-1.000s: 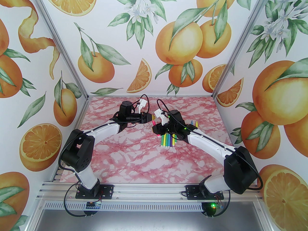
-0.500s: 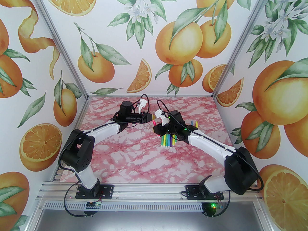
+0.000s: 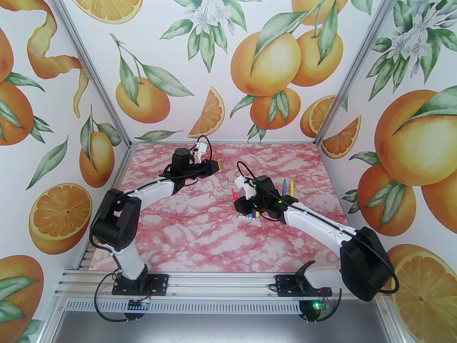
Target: Open the pen caps
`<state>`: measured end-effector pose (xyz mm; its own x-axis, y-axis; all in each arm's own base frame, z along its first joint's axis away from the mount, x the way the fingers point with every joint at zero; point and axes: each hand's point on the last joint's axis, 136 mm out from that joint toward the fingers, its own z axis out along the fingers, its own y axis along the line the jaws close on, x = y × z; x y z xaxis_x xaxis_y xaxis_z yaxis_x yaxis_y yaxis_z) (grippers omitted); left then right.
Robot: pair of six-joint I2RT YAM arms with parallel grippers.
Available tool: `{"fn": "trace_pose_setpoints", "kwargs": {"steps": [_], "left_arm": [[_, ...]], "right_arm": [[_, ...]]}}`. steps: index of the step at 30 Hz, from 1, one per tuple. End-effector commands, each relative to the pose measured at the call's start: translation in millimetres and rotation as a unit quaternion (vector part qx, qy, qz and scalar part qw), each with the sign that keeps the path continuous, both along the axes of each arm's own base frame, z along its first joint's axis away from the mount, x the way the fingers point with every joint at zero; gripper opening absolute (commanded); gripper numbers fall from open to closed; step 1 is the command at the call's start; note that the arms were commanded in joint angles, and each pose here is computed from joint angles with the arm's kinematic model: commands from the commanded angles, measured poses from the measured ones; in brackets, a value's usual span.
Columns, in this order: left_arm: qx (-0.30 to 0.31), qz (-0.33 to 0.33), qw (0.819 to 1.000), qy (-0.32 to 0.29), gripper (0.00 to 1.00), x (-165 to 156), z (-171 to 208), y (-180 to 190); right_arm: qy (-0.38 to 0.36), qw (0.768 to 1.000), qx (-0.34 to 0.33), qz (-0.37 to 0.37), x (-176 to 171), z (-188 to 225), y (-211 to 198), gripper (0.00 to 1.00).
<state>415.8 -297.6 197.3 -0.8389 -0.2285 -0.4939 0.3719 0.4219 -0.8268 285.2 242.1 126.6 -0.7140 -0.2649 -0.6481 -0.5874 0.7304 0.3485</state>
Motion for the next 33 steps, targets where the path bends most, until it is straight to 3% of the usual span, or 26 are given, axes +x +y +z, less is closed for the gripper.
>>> {"fn": "trace_pose_setpoints", "kwargs": {"steps": [1, 6, 12, 23, 29, 33], "left_arm": [[0.048, 0.005, 0.999, -0.022, 0.00, 7, 2, 8], [0.226, 0.031, 0.973, -0.027, 0.00, 1, -29, 48], [0.360, 0.044, 0.932, -0.014, 0.00, -4, -61, 92], [0.493, 0.070, 0.867, 0.016, 0.00, 5, -98, 147], [0.569, 0.090, 0.817, 0.027, 0.00, 15, -114, 177], [0.590, 0.094, 0.801, 0.030, 0.00, 20, -120, 188]], "right_arm": [[-0.027, 0.999, -0.017, -0.026, 10, 8, -13, 0.00], [-0.042, 0.991, -0.065, -0.108, 38, 5, -50, 0.00], [-0.056, 0.959, -0.134, -0.242, 77, 4, -112, 0.00], [-0.030, 0.917, -0.216, -0.333, 109, -21, -164, 0.00], [0.002, 0.909, -0.223, -0.352, 120, -42, -177, 0.00], [0.023, 0.905, -0.220, -0.364, 126, -54, -185, 0.00]]}}
